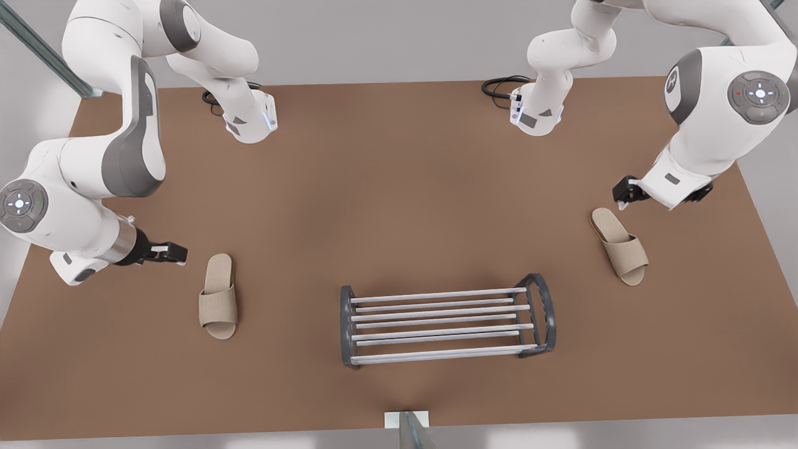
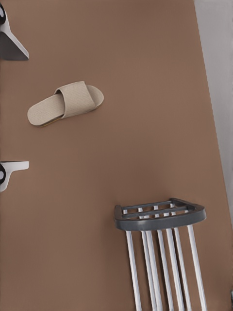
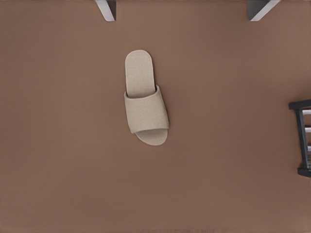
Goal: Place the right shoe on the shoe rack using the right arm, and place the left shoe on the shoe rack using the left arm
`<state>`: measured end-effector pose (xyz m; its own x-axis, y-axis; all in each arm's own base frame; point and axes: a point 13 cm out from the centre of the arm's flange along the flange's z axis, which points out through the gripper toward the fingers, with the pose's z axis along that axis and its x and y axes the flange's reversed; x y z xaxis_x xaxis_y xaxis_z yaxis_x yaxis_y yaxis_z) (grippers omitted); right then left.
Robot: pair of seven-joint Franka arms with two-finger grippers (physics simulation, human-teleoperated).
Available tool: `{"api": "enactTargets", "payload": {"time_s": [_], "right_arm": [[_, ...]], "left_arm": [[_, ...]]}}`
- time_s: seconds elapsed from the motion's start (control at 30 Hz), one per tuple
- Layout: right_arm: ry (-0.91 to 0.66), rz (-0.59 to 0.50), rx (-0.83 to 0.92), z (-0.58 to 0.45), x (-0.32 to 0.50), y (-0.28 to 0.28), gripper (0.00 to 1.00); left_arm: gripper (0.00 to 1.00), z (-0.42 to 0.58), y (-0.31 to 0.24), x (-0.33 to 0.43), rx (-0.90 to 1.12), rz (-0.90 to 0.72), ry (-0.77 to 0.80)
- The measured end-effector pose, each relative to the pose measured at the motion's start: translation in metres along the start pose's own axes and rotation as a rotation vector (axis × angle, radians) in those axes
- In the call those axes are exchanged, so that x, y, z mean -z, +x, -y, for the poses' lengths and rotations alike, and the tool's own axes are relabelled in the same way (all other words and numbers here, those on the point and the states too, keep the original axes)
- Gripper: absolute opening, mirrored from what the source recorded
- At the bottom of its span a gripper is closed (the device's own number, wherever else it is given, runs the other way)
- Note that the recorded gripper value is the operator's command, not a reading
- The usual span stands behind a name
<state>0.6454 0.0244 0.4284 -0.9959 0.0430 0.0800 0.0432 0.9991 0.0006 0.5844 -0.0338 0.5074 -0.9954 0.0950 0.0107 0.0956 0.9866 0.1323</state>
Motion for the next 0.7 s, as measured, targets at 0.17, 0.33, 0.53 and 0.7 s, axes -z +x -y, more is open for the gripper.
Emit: {"api": "enactTargets", "payload": {"time_s": [0.17,0.33,0.53,0.7], "right_arm": [[-0.048,-0.035,0.026,-0.025,-0.005,0.010,1.00],[-0.126,-0.149,-0.137,0.097,-0.017,0.036,1.00],[-0.238,-0.202,0.034,0.163,-0.074,0.073,1.00],[-0.199,-0.042,0.475,0.127,-0.114,0.078,1.00]], "left_arm": [[1.00,-0.003,-0.003,-0.002,0.007,0.007,-0.001],[0.99,0.151,0.072,-0.108,-0.182,-0.217,-0.332],[1.00,0.199,0.138,-0.196,-0.231,0.157,-0.723],[1.00,0.162,0.112,-0.262,-0.112,0.458,-0.729]]}}
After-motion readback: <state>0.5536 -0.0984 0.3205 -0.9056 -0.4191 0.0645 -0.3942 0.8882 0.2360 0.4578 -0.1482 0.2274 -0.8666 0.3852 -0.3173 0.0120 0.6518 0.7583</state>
